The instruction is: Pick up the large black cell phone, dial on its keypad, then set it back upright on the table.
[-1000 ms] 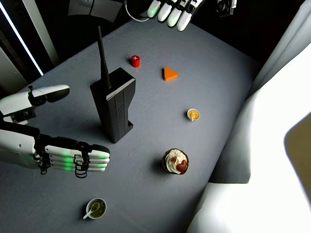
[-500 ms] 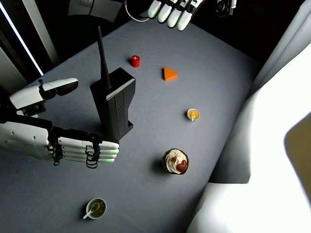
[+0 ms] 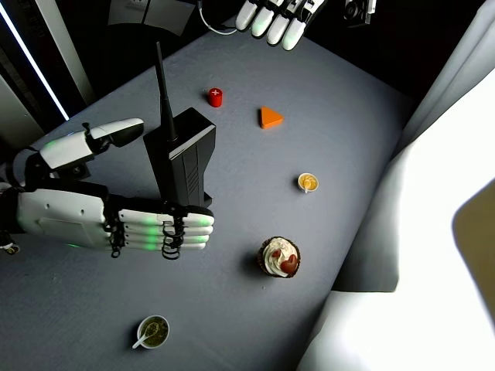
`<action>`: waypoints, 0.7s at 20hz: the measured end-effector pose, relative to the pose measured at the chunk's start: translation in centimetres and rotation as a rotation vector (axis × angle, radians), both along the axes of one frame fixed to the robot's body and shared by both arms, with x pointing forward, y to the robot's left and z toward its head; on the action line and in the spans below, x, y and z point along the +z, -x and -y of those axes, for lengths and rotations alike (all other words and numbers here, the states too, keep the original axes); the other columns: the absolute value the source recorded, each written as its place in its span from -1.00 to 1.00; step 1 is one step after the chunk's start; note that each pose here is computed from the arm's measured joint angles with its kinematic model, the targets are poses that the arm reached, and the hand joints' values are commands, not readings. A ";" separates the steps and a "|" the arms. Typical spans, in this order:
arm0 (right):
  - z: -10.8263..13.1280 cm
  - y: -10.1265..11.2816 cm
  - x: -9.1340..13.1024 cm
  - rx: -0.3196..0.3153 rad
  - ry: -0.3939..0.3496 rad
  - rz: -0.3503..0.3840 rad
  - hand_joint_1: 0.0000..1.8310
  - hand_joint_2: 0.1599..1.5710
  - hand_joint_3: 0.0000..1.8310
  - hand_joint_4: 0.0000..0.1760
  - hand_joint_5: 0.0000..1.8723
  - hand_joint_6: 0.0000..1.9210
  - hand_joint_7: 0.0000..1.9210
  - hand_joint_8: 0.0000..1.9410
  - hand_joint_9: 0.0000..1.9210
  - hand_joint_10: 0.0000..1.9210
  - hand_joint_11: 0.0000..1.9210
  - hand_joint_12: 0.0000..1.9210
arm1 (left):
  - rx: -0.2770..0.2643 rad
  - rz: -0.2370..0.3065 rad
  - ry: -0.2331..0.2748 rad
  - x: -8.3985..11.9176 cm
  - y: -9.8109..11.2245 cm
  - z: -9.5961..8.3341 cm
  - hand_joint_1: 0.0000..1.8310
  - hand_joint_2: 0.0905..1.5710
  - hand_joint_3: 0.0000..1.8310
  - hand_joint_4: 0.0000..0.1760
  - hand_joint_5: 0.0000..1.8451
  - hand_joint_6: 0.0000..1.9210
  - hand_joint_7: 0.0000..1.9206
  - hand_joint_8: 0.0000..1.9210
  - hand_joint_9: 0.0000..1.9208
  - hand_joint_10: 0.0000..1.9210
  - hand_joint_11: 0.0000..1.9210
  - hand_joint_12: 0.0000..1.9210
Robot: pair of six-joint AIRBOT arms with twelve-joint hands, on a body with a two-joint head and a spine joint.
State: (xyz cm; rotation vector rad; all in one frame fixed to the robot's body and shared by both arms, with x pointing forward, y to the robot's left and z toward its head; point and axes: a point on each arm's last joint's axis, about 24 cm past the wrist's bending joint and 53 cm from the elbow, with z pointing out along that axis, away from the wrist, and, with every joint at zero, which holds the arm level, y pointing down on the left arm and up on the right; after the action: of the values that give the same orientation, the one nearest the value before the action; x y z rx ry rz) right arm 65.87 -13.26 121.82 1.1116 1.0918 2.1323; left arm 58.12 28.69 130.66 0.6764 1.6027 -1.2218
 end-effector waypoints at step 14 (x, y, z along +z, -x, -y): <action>-1.5 -0.8 -0.2 0.012 0.008 0.015 0.10 0.14 -1.00 -1.00 -0.91 -1.00 -0.94 -0.98 -0.93 -1.00 -0.99 -0.73 | 0.007 -0.001 0.000 0.0 -0.1 -0.1 -1.00 0.46 -1.00 -0.69 -0.80 -1.00 -0.86 -1.00 -0.87 -1.00 -1.00 -0.59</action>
State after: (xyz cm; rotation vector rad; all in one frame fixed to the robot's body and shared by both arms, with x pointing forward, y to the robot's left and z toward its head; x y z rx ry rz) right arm 66.70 -11.72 121.65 1.0864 1.1021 2.1401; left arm 58.26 28.76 130.64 0.6706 1.6047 -1.2171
